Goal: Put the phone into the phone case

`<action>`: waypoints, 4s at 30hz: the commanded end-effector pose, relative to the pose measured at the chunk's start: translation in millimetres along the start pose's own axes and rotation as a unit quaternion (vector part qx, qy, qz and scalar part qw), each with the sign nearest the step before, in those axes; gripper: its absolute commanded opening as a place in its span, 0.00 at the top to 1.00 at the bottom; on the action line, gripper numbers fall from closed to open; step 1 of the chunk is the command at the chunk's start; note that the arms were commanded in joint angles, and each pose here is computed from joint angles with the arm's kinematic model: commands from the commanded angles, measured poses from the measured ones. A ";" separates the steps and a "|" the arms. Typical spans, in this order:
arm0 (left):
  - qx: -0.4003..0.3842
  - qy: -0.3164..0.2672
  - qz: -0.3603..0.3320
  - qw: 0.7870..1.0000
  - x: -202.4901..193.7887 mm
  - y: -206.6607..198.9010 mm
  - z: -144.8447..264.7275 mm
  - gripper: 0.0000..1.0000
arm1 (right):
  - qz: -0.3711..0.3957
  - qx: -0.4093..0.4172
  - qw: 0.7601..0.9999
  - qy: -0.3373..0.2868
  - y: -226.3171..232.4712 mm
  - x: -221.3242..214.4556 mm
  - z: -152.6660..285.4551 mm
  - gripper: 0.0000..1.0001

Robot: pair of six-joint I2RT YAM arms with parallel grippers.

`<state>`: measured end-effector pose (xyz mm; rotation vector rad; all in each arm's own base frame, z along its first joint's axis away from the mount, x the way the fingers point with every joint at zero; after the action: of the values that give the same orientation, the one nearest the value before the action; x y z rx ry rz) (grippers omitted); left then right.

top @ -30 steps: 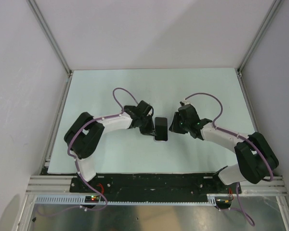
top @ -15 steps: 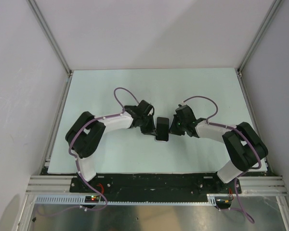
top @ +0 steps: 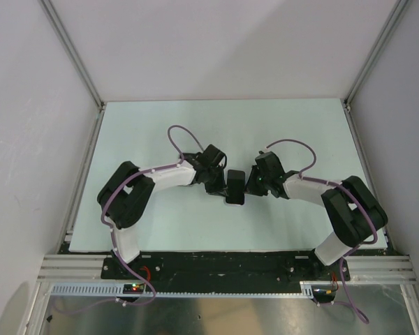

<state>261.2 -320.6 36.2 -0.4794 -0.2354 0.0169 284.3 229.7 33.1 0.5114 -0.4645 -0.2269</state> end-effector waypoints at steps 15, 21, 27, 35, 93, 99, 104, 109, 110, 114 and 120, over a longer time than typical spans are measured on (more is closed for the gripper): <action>0.007 0.000 -0.001 1.000 -22.2 -4.9 -30.7 1.00 | -0.055 0.096 0.994 0.000 27.4 21.3 -7.4 0.20; 0.004 0.004 0.000 1.000 -24.6 -10.2 -32.9 1.00 | -0.101 0.118 0.988 0.026 29.1 13.7 -22.9 0.16; 0.013 0.013 0.000 1.000 -32.0 -8.9 -42.4 1.00 | -0.104 0.115 0.987 0.030 28.1 10.0 -28.3 0.15; 0.041 0.022 -0.006 0.999 -42.6 10.6 -52.6 1.00 | -0.086 0.090 0.991 0.038 17.4 0.8 -30.4 0.15; 0.096 -0.030 -0.102 0.990 -64.9 21.3 -25.2 0.81 | -0.040 0.088 0.995 0.004 22.3 47.1 -7.7 0.15; 0.073 -0.048 -0.105 0.991 -49.7 9.9 -10.3 0.77 | -0.040 0.087 0.995 0.007 22.2 47.9 -9.7 0.16; 0.064 -0.050 -0.102 0.991 -46.0 6.6 -6.6 0.76 | -0.039 0.083 0.996 0.009 19.6 46.7 -11.3 0.16; 0.059 -0.067 -0.097 0.991 -37.9 6.9 5.5 0.74 | -0.040 0.082 0.996 0.009 17.8 47.9 -12.2 0.16; 0.058 -0.072 -0.095 0.991 -35.3 7.0 8.4 0.74 | -0.040 0.083 0.996 0.009 18.3 48.2 -12.0 0.16; 0.056 -0.083 -0.089 0.991 -27.8 9.5 15.6 0.72 | -0.040 0.082 0.996 0.008 18.9 49.2 -12.1 0.17; 0.057 -0.082 -0.081 0.992 -21.1 10.0 10.5 0.72 | -0.041 0.081 0.996 0.010 19.0 48.2 -11.8 0.17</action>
<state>232.6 -306.7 27.2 -0.3245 -0.4175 -0.0785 327.7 236.2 50.5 0.7086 -0.4358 -0.2732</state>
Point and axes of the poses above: each gripper's point midway between its finger pads, its own z axis back along the fingers, its own y axis along the line the jaws close on, x = y × z, the point moved 1 cm from there along z, back along the fingers, and after that the axes turned 3 degrees about -z, right-handed, at the moved point
